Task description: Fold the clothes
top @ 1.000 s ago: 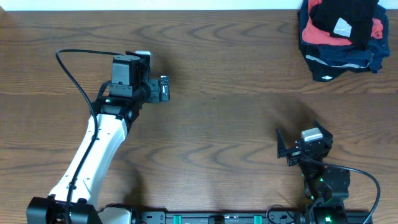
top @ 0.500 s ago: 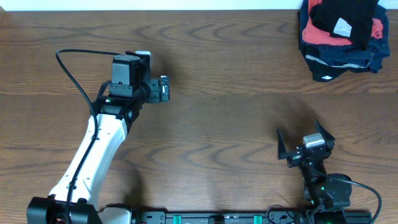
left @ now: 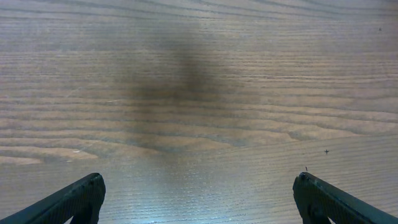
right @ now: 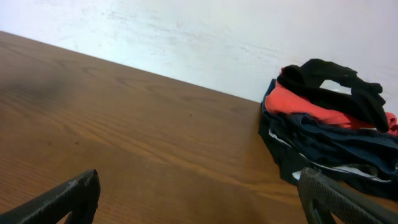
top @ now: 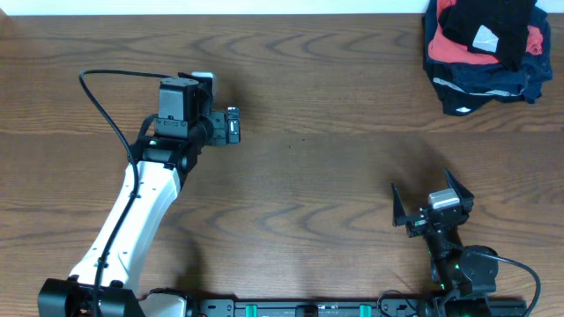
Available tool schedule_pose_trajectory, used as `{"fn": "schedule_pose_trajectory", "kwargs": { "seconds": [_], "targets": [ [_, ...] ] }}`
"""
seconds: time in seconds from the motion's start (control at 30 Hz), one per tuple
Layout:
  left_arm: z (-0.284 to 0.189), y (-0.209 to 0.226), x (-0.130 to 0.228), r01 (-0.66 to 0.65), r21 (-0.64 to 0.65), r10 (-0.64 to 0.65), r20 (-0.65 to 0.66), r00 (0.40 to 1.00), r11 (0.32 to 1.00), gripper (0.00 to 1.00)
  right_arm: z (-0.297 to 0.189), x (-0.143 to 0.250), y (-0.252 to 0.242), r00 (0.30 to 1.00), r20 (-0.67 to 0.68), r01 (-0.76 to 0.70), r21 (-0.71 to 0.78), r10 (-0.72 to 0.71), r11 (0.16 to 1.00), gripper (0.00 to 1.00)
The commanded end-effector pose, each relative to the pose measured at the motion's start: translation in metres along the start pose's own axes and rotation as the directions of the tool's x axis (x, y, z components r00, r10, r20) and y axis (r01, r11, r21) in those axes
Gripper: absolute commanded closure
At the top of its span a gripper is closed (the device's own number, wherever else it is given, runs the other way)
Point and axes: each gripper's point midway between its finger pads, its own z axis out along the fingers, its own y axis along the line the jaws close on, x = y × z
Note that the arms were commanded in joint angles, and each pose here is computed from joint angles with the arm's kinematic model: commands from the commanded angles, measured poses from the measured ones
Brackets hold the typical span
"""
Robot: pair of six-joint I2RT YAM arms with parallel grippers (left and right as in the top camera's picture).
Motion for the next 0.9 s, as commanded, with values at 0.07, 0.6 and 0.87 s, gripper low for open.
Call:
{"fn": "schedule_pose_trajectory", "kwargs": {
  "seconds": [0.07, 0.6, 0.87],
  "targets": [
    [0.000, 0.002, -0.006, 0.011, -0.006, -0.011, 0.010, 1.000, 1.000, 0.02, 0.000, 0.000, 0.002, 1.000, 0.002, 0.005, -0.005, -0.005, 1.000, 0.01],
    [-0.009, 0.008, 0.001, -0.038, -0.033, 0.038, -0.012, 0.999, 0.999, 0.02, 0.000, 0.000, 0.002, 1.000, 0.002, 0.005, -0.005, -0.005, 1.000, 0.01],
    [-0.051, 0.015, -0.003, -0.169, -0.054, 0.175, 0.156, 0.972, 0.984, 0.02, 0.000, 0.000, 0.002, 1.000, 0.002, 0.005, -0.005, -0.005, 1.000, 0.01]
  ]
}}
